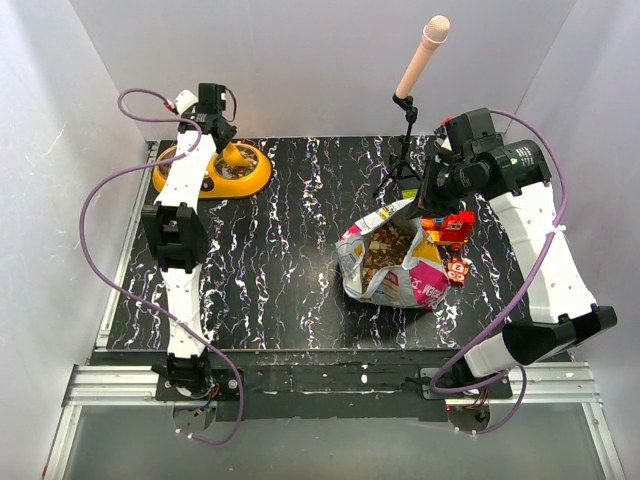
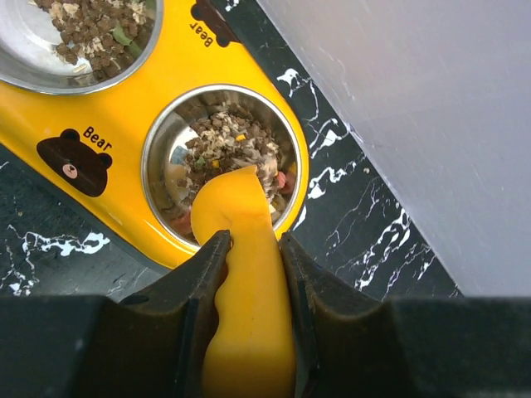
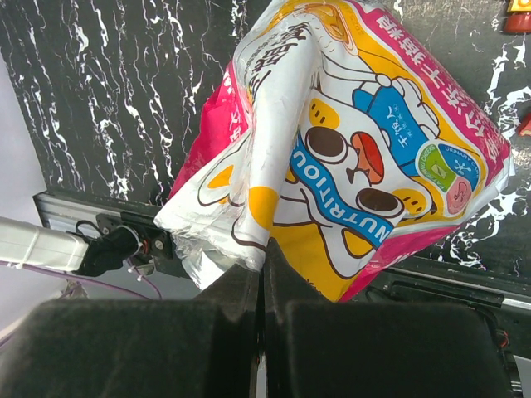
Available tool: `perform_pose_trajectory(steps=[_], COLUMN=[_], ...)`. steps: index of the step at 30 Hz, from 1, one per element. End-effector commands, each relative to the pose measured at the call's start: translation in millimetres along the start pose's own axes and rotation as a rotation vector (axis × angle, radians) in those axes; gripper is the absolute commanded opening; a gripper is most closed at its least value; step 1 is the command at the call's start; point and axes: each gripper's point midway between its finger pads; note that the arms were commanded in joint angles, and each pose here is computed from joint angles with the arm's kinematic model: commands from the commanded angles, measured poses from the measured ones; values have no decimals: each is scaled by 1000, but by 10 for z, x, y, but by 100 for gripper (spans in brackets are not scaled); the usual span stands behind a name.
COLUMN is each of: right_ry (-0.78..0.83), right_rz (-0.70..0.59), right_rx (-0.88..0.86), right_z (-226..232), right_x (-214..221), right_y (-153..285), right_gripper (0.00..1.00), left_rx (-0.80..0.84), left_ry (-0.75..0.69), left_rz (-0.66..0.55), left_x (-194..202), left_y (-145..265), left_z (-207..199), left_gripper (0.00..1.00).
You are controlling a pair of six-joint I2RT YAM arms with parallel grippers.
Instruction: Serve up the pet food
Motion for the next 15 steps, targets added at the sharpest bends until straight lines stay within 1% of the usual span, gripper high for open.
perform_pose_trajectory(steps=[1,6,12,15], right_ry=[71,73,76,77], right_rz=[-253,-245,-248,-246], right_rx=[-227,-227,-234,-231], right_z=[492,489,510,503], right_x=[-411,-415,-437,-438], right_y=[549,547,559,554], right_gripper=[1,1,1,1], left_rx=[-27,-35,-38,16], left_ry=[-119,-199,-274,-363], left_rz=[-88,-155,-185,-210], left_x=[-262,-407,-500,-517], left_y=[287,460,516,584], left_z=[-43,-90,-89,-254], left_gripper=[0,0,0,0])
Point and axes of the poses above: each gripper's point midway between its finger pads, its own y axis back along the fingers, its own z axis along the line the jaws close on, x = y × z, and after that the axes turned 1 degree about y, right-handed
